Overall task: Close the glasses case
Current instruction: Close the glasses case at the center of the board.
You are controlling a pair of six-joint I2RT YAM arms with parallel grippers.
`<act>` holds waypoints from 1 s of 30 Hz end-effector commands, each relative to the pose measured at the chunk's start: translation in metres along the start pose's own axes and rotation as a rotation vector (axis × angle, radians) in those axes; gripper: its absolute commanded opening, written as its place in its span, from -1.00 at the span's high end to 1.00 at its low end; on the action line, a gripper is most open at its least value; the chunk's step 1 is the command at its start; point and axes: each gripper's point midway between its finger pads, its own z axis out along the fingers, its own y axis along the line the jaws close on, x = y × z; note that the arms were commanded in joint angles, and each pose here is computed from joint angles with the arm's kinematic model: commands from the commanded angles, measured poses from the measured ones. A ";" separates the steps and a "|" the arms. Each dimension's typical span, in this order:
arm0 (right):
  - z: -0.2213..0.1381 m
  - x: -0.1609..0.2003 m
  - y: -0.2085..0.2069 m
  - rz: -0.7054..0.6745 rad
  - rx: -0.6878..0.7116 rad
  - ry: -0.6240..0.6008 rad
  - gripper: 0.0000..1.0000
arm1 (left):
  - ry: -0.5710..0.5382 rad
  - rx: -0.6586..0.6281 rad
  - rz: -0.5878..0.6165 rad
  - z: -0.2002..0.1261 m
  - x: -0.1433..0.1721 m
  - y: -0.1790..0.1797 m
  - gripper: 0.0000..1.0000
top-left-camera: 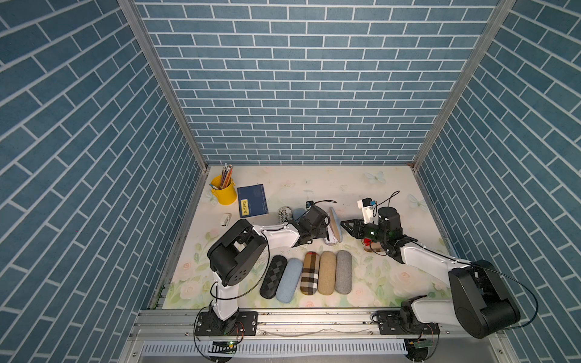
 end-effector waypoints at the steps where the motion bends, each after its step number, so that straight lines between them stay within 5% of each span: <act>1: 0.002 0.006 -0.002 -0.035 -0.015 0.012 0.36 | -0.009 -0.016 0.014 0.006 -0.006 0.001 0.47; 30: 0.020 0.026 -0.002 0.032 -0.131 0.047 0.49 | -0.008 -0.019 0.013 0.016 -0.013 0.002 0.75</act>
